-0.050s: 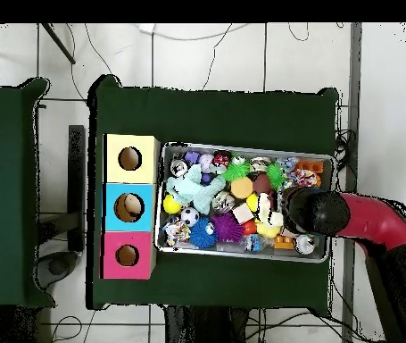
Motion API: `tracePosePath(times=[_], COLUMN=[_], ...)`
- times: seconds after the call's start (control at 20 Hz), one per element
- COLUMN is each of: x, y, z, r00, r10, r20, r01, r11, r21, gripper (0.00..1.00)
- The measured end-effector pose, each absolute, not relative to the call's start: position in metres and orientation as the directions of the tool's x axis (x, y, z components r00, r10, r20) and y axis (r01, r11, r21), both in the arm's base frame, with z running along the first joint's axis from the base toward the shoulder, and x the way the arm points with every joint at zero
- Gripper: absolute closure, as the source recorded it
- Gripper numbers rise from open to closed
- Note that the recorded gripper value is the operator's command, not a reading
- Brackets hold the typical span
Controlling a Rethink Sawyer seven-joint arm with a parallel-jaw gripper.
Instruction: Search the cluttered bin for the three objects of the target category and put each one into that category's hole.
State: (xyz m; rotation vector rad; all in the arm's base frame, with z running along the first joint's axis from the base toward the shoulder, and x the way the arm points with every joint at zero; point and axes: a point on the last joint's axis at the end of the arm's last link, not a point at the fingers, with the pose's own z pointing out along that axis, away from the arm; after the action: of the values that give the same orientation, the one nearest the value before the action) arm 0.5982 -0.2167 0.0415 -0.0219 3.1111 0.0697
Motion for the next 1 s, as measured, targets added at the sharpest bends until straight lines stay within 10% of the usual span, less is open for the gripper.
tracePosePath(times=[0.15, 0.2, 1.0], x=[0.593, 0.589, 0.577], y=[-0.217, -0.215, -0.198], z=[0.021, 0.001, -0.013], r00=[-0.998, -0.994, -0.984], r10=[-0.031, -0.047, -0.091], r20=[-0.062, -0.100, -0.154], r01=[-0.033, -0.051, -0.099], r11=[0.999, 0.998, 0.994], r21=[0.041, 0.041, 0.042], gripper=[0.00, 1.00, 1.00])
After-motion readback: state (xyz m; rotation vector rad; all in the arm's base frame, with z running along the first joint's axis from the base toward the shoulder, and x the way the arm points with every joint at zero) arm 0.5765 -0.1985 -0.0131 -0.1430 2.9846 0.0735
